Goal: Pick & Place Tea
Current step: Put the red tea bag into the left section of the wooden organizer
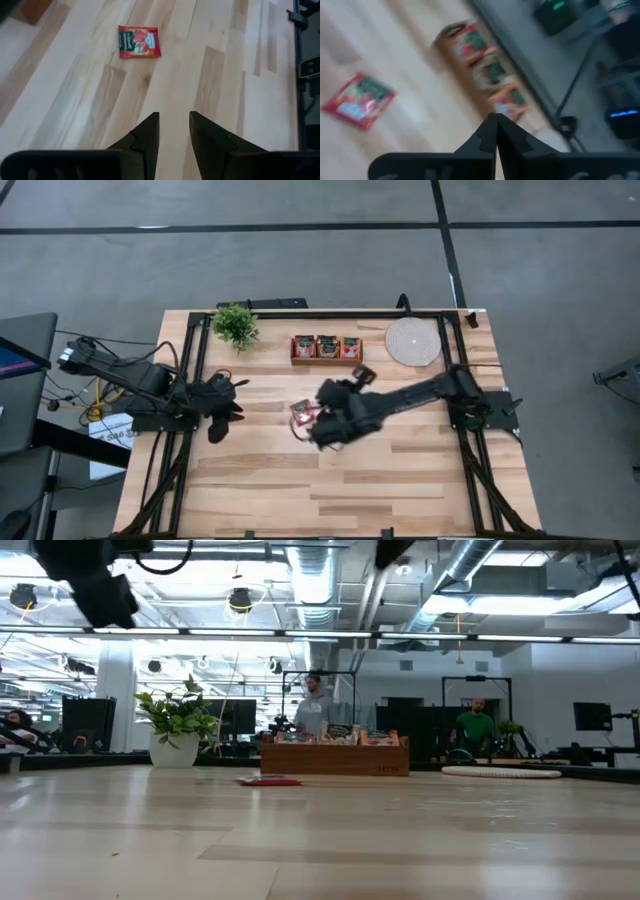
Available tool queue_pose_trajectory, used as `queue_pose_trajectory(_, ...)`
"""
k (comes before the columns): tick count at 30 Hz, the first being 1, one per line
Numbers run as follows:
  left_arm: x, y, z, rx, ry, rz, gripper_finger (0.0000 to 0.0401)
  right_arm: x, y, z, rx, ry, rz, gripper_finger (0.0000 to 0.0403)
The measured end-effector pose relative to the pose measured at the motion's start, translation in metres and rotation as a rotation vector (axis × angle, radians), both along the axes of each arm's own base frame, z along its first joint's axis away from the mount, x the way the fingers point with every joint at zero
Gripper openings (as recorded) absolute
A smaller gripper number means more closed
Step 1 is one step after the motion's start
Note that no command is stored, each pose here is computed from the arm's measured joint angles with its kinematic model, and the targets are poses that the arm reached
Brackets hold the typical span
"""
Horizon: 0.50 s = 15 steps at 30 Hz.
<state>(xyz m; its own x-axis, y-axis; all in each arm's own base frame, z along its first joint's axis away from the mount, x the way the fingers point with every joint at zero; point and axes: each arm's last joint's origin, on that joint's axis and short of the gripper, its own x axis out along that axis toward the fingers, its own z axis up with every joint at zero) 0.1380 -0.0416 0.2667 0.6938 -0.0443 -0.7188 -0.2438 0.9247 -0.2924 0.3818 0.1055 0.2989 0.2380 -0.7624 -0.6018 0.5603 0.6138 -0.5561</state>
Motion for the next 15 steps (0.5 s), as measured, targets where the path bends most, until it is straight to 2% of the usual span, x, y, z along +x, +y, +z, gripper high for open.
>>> queue_pose_trajectory(5,0.026,-0.008,-0.007,0.066,-0.025,-0.042,0.0099,-0.043,0.013,0.032,-0.029,-0.095,0.057,0.0000)
queue_pose_trajectory(9,0.054,-0.017,-0.017,0.112,-0.059,-0.068,0.0099,-0.084,0.008,0.050,0.053,-0.146,0.064,0.0000)
queue_pose_trajectory(15,0.092,-0.021,-0.036,0.117,-0.101,-0.022,0.0099,-0.152,-0.008,0.067,0.159,-0.242,0.055,0.0000)
